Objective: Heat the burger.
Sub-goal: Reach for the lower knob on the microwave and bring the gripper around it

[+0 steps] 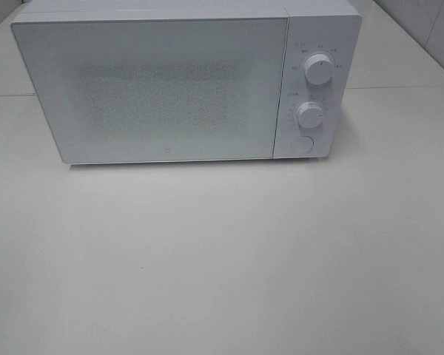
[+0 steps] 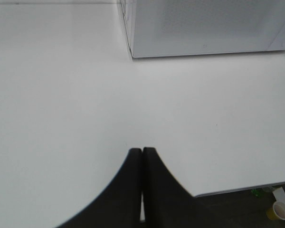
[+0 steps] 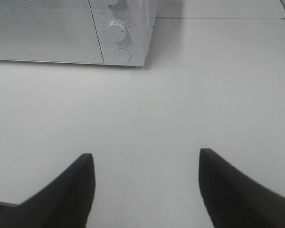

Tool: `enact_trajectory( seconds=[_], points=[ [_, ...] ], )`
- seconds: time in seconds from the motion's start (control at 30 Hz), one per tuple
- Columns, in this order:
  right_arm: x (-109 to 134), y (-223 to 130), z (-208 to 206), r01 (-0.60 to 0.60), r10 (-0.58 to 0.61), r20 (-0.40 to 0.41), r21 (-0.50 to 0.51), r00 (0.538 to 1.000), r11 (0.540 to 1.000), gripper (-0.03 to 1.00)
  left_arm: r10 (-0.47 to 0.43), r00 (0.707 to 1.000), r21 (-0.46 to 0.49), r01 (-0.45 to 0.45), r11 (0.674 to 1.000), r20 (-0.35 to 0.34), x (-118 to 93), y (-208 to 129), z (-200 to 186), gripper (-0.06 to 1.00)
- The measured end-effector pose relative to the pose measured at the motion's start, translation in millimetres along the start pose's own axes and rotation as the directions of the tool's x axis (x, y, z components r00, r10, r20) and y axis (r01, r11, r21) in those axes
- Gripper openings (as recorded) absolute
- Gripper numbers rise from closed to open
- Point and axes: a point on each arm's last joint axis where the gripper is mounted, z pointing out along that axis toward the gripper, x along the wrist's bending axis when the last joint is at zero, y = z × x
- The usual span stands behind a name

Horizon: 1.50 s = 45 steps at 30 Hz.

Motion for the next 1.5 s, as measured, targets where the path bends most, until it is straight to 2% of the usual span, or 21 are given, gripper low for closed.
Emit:
enact_trajectory(
  seconds=[0.03,0.13,0.27,0.33,0.43,0.57,0.7,1.0,1.5],
  points=[
    [0,0,0,0.0,0.0,0.0,0.0,1.0,1.0,0.61,0.025,1.0,-0.043,-0.025,0.999,0.003,1,-12,-4,0.0],
    [0,0,0,0.0,0.0,0.0,0.0,1.0,1.0,0.61,0.036,0.999,-0.048,-0.036,0.998,0.003,1,-15,-4,0.0],
    [0,0,0,0.0,0.0,0.0,0.0,1.0,1.0,0.61,0.07,0.997,-0.015,-0.07,0.997,0.011,1,-23,5,0.0],
    [0,0,0,0.0,0.0,0.0,0.0,1.0,1.0,0.61,0.101,0.994,0.034,-0.103,0.994,0.033,0,-31,17,0.0],
    [0,0,0,0.0,0.0,0.0,0.0,1.0,1.0,0.61,0.11,0.993,0.041,-0.112,0.993,0.037,0,-33,21,0.0],
    [0,0,0,0.0,0.0,0.0,0.0,1.0,1.0,0.61,0.123,0.991,0.012,-0.124,0.992,0.045,-1,-31,23,0.0],
    [0,0,0,0.0,0.0,0.0,0.0,1.0,1.0,0.61,0.18,0.979,-0.03,-0.178,0.984,0.093,-6,-29,24,0.0],
    [0,0,0,0.0,0.0,0.0,0.0,1.0,1.0,0.61,0.203,0.972,-0.079,-0.194,0.978,0.116,-8,-28,32,0.0],
    [0,0,0,0.0,0.0,0.0,0.0,1.0,1.0,0.61,0.202,0.972,-0.082,-0.194,0.978,0.116,-8,-27,32,0.0]
  ],
)
